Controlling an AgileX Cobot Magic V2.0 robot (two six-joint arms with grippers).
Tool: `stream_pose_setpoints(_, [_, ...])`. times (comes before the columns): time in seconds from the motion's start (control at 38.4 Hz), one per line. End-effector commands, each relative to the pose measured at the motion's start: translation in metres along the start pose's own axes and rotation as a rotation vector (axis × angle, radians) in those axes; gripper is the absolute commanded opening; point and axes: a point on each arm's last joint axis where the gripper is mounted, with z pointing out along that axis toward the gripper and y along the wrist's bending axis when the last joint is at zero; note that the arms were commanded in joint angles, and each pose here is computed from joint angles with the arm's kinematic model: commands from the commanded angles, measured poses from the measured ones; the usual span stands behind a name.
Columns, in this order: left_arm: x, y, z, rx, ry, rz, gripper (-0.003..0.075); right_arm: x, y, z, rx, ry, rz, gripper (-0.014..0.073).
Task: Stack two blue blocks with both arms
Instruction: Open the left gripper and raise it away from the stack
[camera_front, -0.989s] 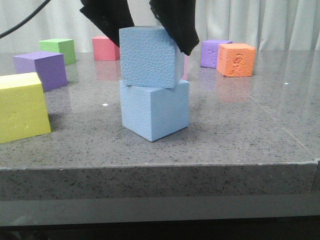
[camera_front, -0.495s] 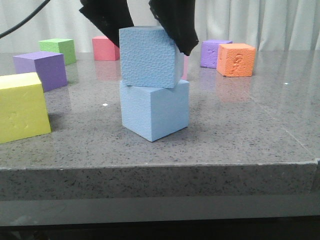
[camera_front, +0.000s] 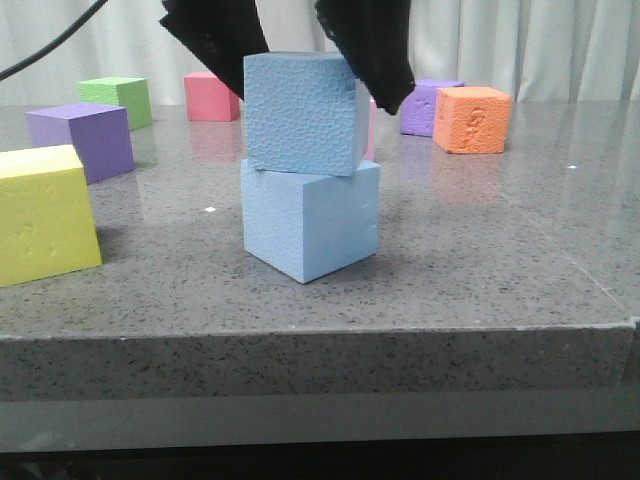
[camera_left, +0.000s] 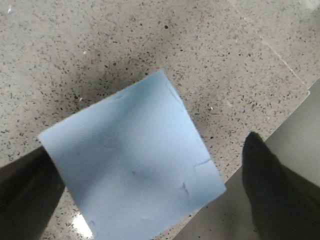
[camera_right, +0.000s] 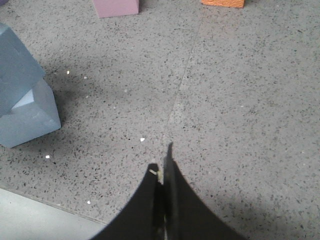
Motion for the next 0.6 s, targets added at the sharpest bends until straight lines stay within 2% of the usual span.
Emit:
stream_pose_setpoints(0.0, [-0.003,-0.004,-0.023,-0.015,-0.084,0.012,0.0689,-0.013,0.0,-0.007,0.008,-0.097,-0.004,-0.0067])
stream_pose_setpoints(0.18, [-0.005,-0.004,-0.032,-0.028,-0.079,0.015,0.0689,-0.013,0.0,-0.007,0.008,-0.097,-0.004,-0.0067])
stream_pose_setpoints(0.57, [-0.019,-0.008,-0.069,-0.024,-0.181,0.031,0.0676,-0.013,0.0,-0.007,0.008,-0.097,-0.004,-0.0067])
